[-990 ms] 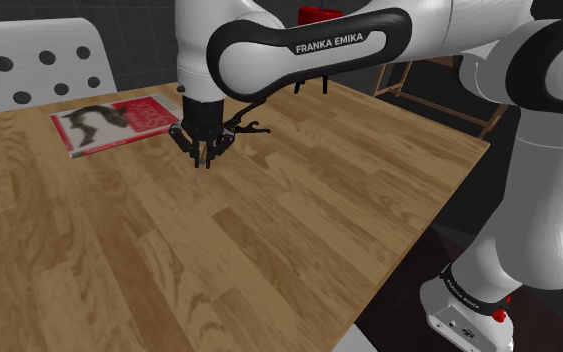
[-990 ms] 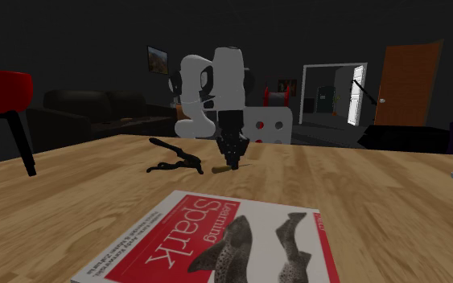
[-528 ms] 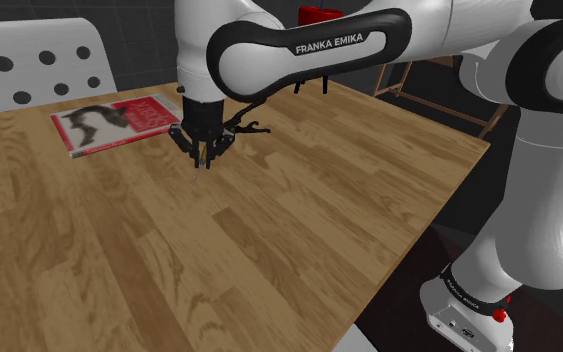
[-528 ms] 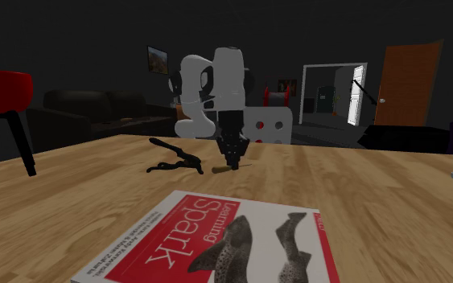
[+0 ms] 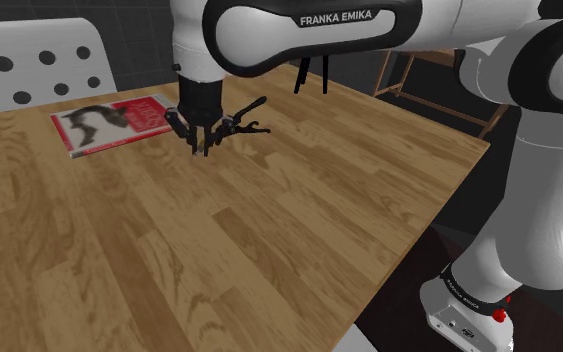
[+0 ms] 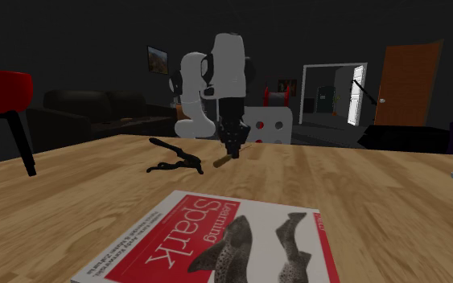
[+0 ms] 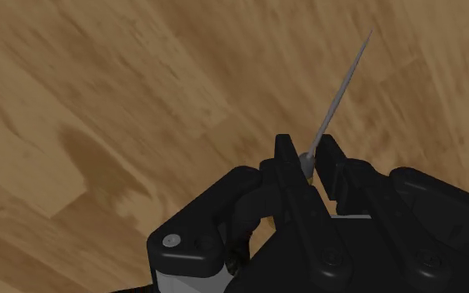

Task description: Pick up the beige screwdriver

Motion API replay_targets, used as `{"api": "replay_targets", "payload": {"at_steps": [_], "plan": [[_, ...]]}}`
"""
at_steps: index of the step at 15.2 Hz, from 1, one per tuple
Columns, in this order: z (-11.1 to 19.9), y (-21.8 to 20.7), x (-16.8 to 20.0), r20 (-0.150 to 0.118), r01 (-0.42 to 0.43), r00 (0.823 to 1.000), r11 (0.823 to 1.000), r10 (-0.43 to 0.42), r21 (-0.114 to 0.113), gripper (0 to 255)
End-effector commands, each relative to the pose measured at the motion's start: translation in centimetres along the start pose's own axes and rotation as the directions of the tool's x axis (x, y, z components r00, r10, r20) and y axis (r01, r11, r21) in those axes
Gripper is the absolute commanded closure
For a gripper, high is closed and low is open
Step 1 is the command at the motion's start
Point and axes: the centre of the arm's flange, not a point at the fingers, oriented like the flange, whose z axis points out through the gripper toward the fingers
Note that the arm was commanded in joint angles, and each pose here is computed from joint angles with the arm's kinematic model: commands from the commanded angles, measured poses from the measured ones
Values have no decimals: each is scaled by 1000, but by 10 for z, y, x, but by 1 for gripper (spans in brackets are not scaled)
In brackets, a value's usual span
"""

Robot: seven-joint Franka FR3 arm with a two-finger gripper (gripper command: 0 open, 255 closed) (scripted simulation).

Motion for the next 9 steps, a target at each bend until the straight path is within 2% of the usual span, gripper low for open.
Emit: {"api": "replay_targets", "payload": {"at_steps": [1, 7, 9], "plan": [[-10, -1, 1, 0, 0, 1000, 1000, 0, 0, 255], [-42, -5, 2, 0, 0, 1000, 1000, 0, 0, 255], [-43, -5, 2, 0, 0, 1000, 1000, 0, 0, 255]]}}
